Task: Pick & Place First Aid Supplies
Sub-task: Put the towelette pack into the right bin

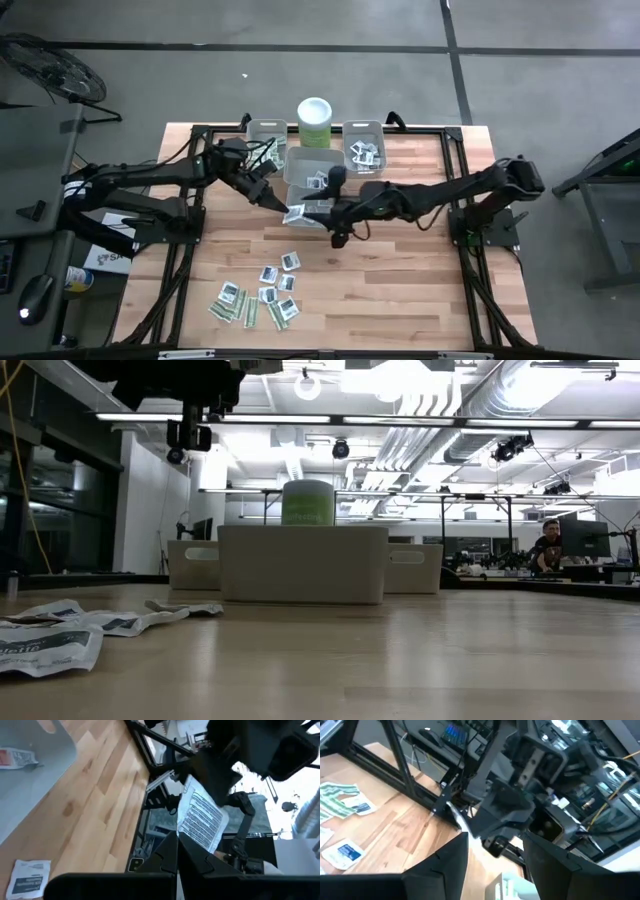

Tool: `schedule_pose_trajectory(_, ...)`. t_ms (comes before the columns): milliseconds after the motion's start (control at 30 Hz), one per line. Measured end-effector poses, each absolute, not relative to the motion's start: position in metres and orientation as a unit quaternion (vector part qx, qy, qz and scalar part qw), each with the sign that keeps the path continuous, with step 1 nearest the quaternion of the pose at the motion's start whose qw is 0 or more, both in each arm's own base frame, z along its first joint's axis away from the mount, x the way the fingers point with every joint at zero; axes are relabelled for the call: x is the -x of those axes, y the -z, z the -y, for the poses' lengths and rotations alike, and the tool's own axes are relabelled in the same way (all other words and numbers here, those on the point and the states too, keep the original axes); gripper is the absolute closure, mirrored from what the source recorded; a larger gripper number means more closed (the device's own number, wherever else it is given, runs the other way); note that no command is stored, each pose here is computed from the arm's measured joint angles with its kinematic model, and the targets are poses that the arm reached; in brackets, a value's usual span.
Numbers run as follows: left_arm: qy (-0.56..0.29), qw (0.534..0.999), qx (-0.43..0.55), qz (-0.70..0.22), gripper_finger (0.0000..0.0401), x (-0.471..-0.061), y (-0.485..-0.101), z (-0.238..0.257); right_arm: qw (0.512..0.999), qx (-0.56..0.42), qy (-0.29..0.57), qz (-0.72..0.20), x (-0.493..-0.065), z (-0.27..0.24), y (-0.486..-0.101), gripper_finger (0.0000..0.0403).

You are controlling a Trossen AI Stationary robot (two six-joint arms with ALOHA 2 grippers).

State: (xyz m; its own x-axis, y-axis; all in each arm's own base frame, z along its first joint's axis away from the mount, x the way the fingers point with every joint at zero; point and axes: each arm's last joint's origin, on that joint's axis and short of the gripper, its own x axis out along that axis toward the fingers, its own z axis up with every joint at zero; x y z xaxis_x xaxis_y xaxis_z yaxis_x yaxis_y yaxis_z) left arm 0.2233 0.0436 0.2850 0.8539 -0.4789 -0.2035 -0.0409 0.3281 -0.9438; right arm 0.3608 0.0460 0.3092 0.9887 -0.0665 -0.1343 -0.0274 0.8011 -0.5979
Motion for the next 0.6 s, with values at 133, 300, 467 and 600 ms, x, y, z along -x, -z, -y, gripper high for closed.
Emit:
schedule_pose_trajectory(133, 0.138, 0.779, 0.564, -0.236, 0.0401, -0.226, -0.282, -0.044, 0.943, 0.321, -0.001, -0.082, -0.374, -0.048, -0.304, 0.0223)
schedule_pose_trajectory(300, 0.140, 0.785, 0.557, -0.232, 0.0401, -0.226, -0.283, -0.044, 0.942, 0.323, -0.015, -0.096, -0.377, -0.049, -0.300, 0.0226)
schedule_pose_trajectory(467, 0.145, 0.786, 0.555, -0.232, 0.0401, -0.226, -0.283, -0.044, 0.939, 0.325, -0.018, -0.113, -0.376, -0.049, -0.297, 0.0226)
schedule_pose_trajectory(600, 0.146, 0.787, 0.552, -0.232, 0.0401, -0.226, -0.283, -0.044, 0.931, 0.336, -0.015, -0.138, -0.375, -0.049, -0.293, 0.0226)
